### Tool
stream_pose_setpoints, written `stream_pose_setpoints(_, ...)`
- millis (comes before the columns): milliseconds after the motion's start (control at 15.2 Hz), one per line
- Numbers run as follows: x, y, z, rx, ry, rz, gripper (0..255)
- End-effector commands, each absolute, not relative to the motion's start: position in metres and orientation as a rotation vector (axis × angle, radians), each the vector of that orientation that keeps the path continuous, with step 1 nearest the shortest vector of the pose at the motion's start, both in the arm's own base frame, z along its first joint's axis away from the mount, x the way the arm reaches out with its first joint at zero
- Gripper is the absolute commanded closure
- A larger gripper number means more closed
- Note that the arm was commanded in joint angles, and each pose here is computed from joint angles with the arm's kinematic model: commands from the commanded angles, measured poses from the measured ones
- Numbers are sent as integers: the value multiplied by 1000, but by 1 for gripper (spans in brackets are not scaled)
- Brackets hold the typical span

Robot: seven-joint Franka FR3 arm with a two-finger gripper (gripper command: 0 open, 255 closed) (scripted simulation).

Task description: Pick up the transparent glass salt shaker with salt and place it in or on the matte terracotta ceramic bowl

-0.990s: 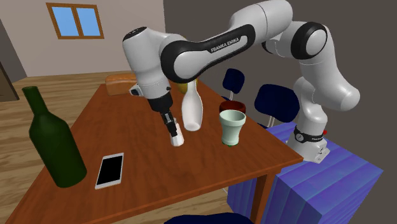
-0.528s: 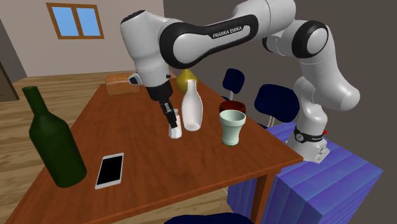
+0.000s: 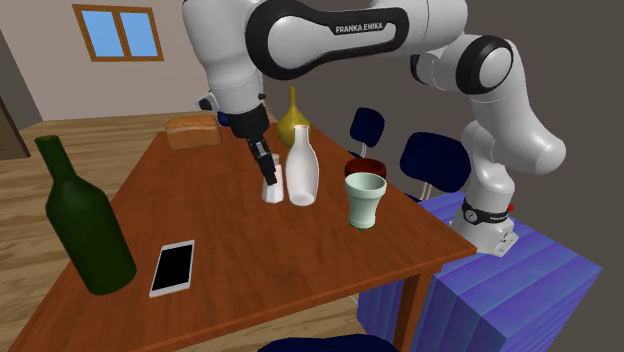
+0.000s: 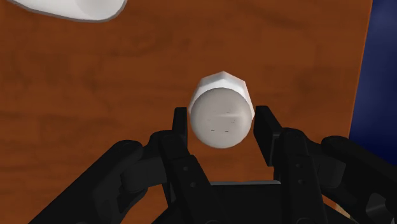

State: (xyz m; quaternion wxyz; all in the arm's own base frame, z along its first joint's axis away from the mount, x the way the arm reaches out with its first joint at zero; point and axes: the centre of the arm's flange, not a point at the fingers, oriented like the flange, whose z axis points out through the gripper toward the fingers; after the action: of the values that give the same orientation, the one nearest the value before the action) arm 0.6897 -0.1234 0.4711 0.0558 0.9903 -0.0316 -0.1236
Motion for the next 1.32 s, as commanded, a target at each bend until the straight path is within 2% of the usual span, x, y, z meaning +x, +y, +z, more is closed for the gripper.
stream_pose_setpoints(0,689,-123,482,3005,-96,-376,255)
stream_pose_setpoints(330,689,-123,506,3005,-96,-376,255)
stream_pose_setpoints(1254,515,-185,513,3005,-96,-376,255)
